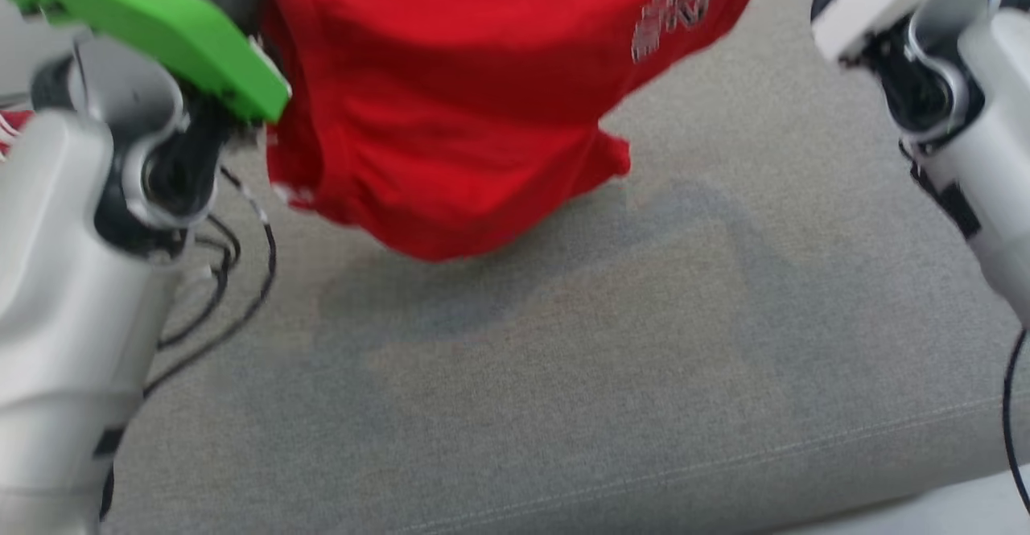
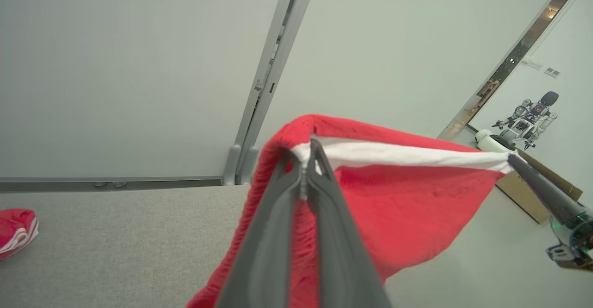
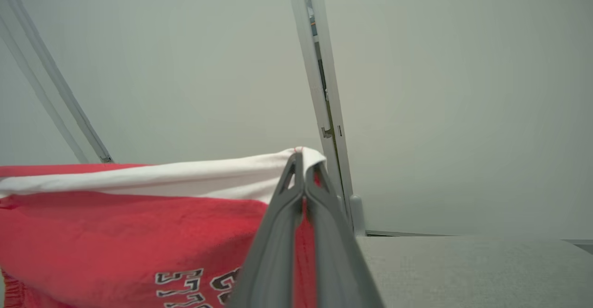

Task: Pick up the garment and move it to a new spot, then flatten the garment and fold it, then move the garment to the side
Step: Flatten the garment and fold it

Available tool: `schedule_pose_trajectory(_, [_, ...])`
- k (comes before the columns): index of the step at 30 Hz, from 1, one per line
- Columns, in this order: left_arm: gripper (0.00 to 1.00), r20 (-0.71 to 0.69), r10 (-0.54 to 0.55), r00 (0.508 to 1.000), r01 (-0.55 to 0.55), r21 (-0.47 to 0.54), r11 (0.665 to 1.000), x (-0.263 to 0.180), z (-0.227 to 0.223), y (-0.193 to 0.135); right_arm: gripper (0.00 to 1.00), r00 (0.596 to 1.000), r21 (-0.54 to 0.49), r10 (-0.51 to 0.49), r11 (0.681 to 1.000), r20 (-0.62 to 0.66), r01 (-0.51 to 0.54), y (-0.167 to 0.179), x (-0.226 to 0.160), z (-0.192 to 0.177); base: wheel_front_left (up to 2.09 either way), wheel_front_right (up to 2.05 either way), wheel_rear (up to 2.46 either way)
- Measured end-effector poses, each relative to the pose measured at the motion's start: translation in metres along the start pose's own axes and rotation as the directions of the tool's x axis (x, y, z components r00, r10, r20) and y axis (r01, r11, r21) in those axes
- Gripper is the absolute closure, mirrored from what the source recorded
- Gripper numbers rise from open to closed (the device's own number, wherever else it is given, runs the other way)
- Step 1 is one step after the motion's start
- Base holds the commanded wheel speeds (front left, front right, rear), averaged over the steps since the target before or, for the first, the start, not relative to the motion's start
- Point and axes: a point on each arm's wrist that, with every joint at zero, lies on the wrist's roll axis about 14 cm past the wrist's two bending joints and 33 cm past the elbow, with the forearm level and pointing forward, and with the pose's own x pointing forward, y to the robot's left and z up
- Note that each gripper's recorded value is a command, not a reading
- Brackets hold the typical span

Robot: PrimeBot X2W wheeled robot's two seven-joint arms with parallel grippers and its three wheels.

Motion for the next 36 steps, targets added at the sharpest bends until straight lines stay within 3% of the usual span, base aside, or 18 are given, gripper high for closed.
schedule_pose_trajectory(5, [1.00,0.123,0.001,0.992,-0.012,0.091,0.996,0.045,0.036,0.004,1.00,0.989,-0.060,-0.032,0.997,0.148,0.042,-0.007,0.042,0.040,0.00,0.00,0.00])
schedule_pose_trajectory(11, [1.00,0.261,-0.066,0.963,0.021,0.172,0.985,0.092,0.062,0.000,1.00,0.944,-0.091,-0.092,0.988,0.318,0.127,-0.029,0.073,0.081,0.00,0.00,0.00])
schedule_pose_trajectory(16, [1.00,0.302,-0.087,0.949,0.039,0.160,0.986,0.123,0.053,0.014,1.00,0.926,-0.088,-0.121,0.983,0.358,0.163,-0.044,0.086,0.082,0.00,0.00,0.00])
schedule_pose_trajectory(18, [1.00,0.284,-0.077,0.956,0.037,0.141,0.989,0.134,0.036,0.027,1.00,0.930,-0.087,-0.117,0.984,0.348,0.156,-0.044,0.091,0.068,0.00,0.00,0.00])
schedule_pose_trajectory(23, [1.00,0.171,-0.028,0.985,0.009,0.110,0.994,0.150,-0.028,0.070,1.00,0.979,-0.100,-0.137,0.983,0.148,0.152,-0.055,0.083,-0.039,0.00,0.00,0.00])
schedule_pose_trajectory(27, [1.00,0.064,-0.020,0.998,0.016,0.059,0.998,0.146,-0.091,0.087,1.00,0.990,-0.090,-0.136,0.986,0.026,0.138,-0.058,0.060,-0.098,0.00,0.00,0.00])
schedule_pose_trajectory(31, [1.00,-0.016,-0.048,0.999,0.048,0.019,0.999,0.121,-0.140,0.085,1.00,0.992,-0.046,-0.115,0.993,-0.055,0.113,-0.053,0.025,-0.135,0.00,0.00,0.00])
schedule_pose_trajectory(36, [1.00,-0.033,-0.055,0.998,0.055,0.001,0.998,0.079,-0.162,0.087,1.00,0.990,0.012,-0.087,0.996,-0.107,0.089,-0.043,-0.014,-0.156,0.00,0.00,0.00])
